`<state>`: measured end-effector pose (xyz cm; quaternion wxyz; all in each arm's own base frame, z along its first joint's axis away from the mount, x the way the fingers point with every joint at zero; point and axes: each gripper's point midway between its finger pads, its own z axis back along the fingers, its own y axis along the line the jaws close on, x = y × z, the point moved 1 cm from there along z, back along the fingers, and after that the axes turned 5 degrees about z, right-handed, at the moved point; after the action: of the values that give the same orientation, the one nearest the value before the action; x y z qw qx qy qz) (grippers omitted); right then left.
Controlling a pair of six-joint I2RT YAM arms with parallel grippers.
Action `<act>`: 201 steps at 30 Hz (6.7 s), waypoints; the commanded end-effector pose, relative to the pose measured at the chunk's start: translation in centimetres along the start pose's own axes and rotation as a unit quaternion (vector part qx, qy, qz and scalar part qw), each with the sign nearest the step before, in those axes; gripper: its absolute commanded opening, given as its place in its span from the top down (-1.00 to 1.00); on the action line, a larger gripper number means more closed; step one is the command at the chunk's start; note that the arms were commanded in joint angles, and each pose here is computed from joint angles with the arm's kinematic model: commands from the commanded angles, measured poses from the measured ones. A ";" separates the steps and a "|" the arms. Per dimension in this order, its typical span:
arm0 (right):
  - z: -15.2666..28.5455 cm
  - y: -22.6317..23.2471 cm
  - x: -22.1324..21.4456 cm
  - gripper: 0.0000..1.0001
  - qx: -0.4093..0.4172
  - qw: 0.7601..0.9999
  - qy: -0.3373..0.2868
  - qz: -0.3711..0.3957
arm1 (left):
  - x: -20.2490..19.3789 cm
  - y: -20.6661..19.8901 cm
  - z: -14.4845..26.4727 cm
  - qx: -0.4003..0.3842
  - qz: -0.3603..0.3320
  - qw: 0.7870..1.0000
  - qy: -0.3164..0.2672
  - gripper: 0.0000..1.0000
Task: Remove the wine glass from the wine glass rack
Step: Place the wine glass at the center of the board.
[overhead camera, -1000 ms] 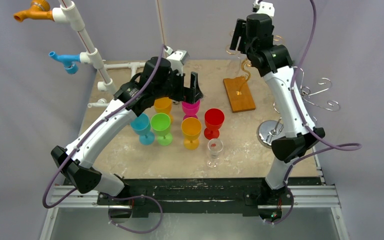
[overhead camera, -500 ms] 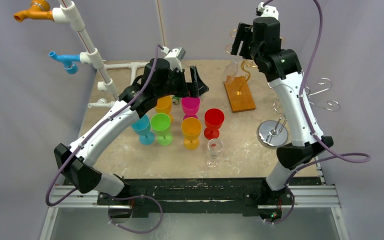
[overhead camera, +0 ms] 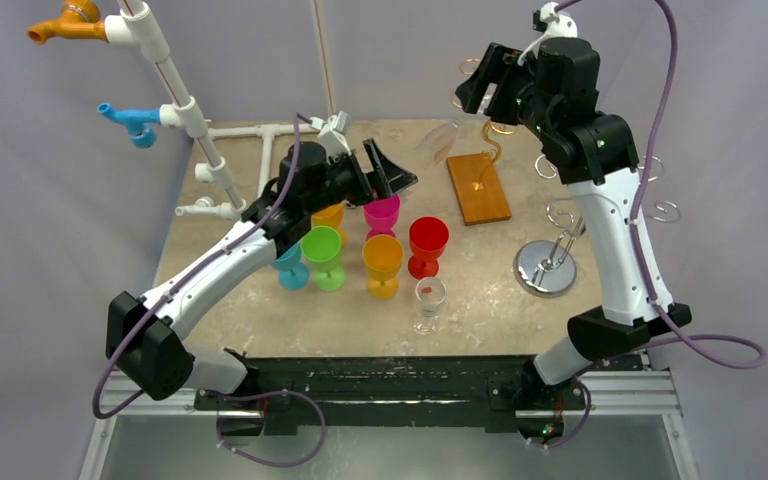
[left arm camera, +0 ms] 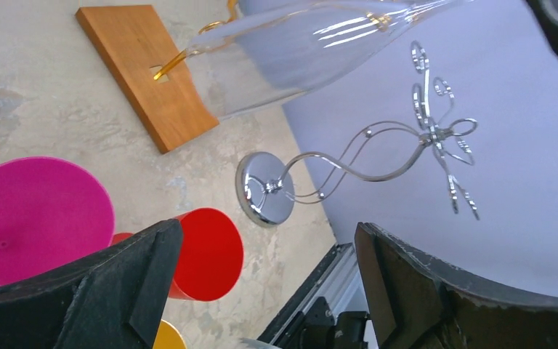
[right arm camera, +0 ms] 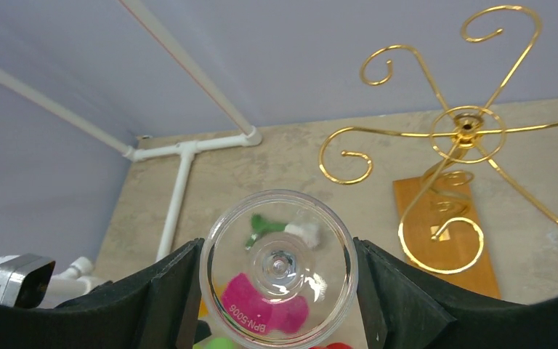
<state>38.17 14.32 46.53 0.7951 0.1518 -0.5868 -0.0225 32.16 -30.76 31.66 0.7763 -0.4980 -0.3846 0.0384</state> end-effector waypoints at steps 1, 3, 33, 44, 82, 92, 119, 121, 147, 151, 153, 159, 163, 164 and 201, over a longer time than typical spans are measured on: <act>2.0 2.8 1.7 0.30 0.079 0.996 -0.023 -0.041 | 2.7 -4.4 2.4 -0.102 0.024 0.992 -0.065 -0.93; 2.5 3.1 2.0 0.29 0.087 0.995 -0.026 -0.048 | 2.7 -4.3 2.7 -0.118 0.039 0.990 -0.073 -0.90; 5.0 2.2 4.1 0.30 0.177 0.978 -0.036 -0.106 | 4.1 -4.4 2.6 -0.268 0.137 0.948 -0.106 -0.11; 5.2 0.8 4.4 0.31 0.171 0.978 -0.037 -0.111 | 3.6 -4.1 2.0 -0.287 0.148 0.942 -0.095 -0.02; 5.3 1.9 4.0 0.33 0.237 0.963 -0.014 -0.126 | 5.2 -7.9 3.8 -0.406 0.124 0.901 -0.093 0.07; 5.5 1.9 4.0 0.33 0.244 0.961 -0.012 -0.132 | 5.3 -8.5 4.3 -0.411 0.109 0.900 -0.099 0.21; 5.5 1.0 2.0 0.29 0.289 0.943 -0.004 -0.164 | 6.6 -12.2 8.6 -0.452 0.093 0.879 -0.118 1.00; 5.5 1.1 1.8 0.21 0.292 0.942 -0.004 -0.164 | 6.5 -11.9 8.1 -0.431 0.090 0.890 -0.117 1.00; 5.8 -0.9 2.1 -0.98 0.222 0.967 -0.035 -0.116 | 6.9 -11.6 6.5 -0.313 0.051 0.937 -0.143 1.00; 5.5 -1.5 1.9 -0.98 0.204 0.972 -0.033 -0.110 | 7.0 -12.1 6.6 -0.319 0.045 0.935 -0.147 1.00; 5.5 -1.7 2.0 -0.98 0.194 0.974 -0.035 -0.107 | 6.9 -12.1 6.5 -0.316 0.043 0.936 -0.148 1.00; 6.0 -3.0 2.6 -0.98 0.146 0.984 -0.049 -0.092 | 7.0 -12.5 6.4 -0.306 0.033 0.940 -0.149 1.00; 7.0 -3.8 3.7 -0.98 0.112 0.988 -0.067 -0.081 | 6.7 -12.7 6.4 -0.277 0.016 0.951 -0.137 1.00; 7.0 -4.1 3.9 -0.98 0.099 0.989 -0.070 -0.080 | 6.5 -12.8 6.5 -0.267 0.011 0.954 -0.134 1.00; 5.3 -5.8 1.2 -0.98 0.072 0.995 -0.039 -0.060 | -2.4 -11.1 24.0 -0.004 -0.090 0.987 0.131 1.00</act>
<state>34.90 7.52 45.92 0.7732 0.2484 -0.5815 -0.0478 14.09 -20.44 43.76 0.8106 -0.4680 -0.3465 -0.0618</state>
